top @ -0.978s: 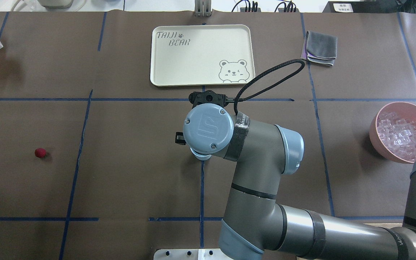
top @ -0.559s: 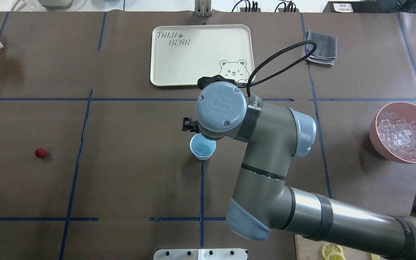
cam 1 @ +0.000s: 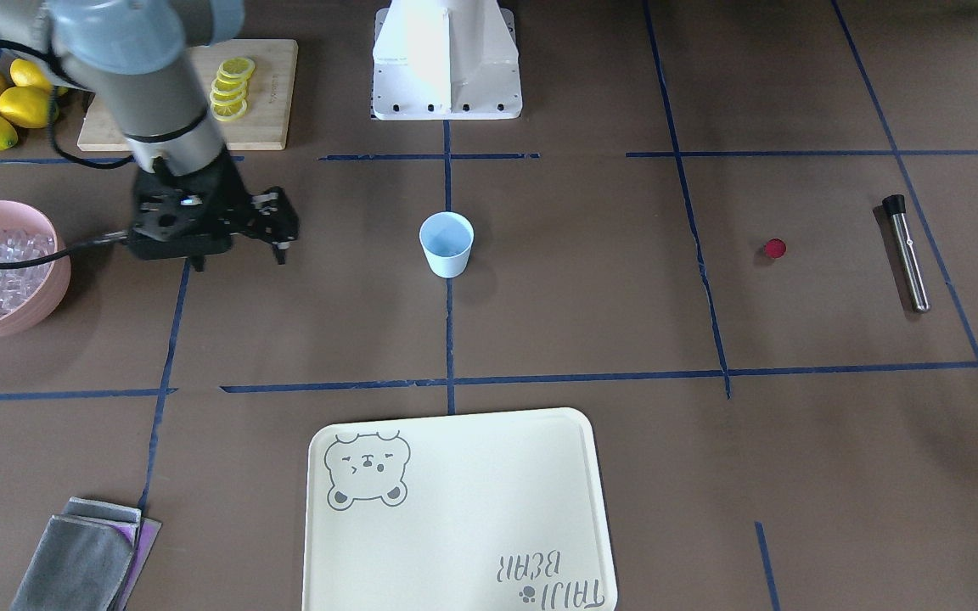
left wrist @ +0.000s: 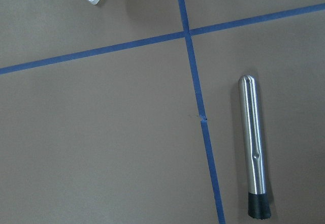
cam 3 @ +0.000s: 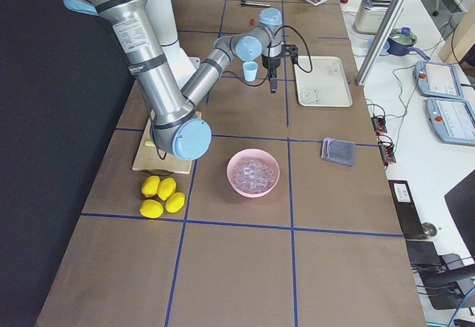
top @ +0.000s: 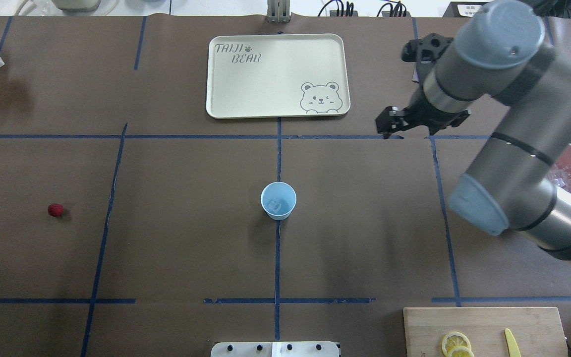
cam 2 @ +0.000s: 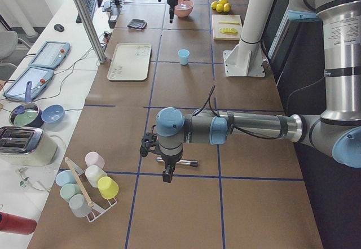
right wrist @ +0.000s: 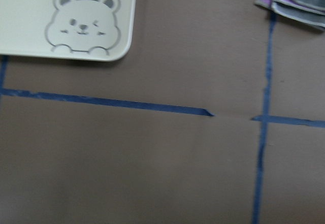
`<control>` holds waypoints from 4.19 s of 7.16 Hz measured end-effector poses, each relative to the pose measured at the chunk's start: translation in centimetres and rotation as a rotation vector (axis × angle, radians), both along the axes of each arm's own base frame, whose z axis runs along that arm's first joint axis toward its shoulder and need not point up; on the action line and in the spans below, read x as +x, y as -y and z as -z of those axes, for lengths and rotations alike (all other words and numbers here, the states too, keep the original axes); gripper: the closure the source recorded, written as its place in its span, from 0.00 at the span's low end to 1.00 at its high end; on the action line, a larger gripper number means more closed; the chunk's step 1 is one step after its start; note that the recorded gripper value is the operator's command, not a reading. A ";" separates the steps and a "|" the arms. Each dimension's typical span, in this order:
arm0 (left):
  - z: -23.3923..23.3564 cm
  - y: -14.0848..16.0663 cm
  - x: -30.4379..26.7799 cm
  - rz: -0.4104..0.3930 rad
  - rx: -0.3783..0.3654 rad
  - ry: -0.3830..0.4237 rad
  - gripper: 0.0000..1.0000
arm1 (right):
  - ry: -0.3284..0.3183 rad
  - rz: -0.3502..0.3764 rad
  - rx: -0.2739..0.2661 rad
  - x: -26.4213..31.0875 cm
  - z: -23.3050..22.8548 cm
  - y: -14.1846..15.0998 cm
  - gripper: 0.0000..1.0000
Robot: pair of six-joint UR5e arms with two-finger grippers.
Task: Mash ice and strawberries in cup
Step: 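Open the right gripper to drop the cube and return toward the bowl, then lower the right gripper into the pink bowl and grasp another ice cube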
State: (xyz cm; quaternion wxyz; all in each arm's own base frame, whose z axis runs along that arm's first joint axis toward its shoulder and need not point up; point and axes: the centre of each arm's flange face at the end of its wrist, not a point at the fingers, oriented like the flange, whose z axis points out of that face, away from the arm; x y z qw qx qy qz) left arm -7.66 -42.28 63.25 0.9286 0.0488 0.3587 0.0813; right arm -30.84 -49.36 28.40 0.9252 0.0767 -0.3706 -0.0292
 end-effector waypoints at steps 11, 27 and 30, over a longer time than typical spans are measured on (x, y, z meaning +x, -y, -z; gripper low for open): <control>1.3 0.4 0.0 -0.001 0.035 -0.001 0.00 | 0.019 0.082 -0.029 16.0 -26.5 -7.1 0.26; 1.6 0.6 0.2 -0.004 0.041 -0.014 0.00 | 0.004 0.113 -0.045 14.6 -27.3 -8.2 0.95; 1.6 0.6 0.2 -0.004 0.041 -0.014 0.00 | 0.034 0.075 -0.008 15.3 -18.2 -6.4 0.94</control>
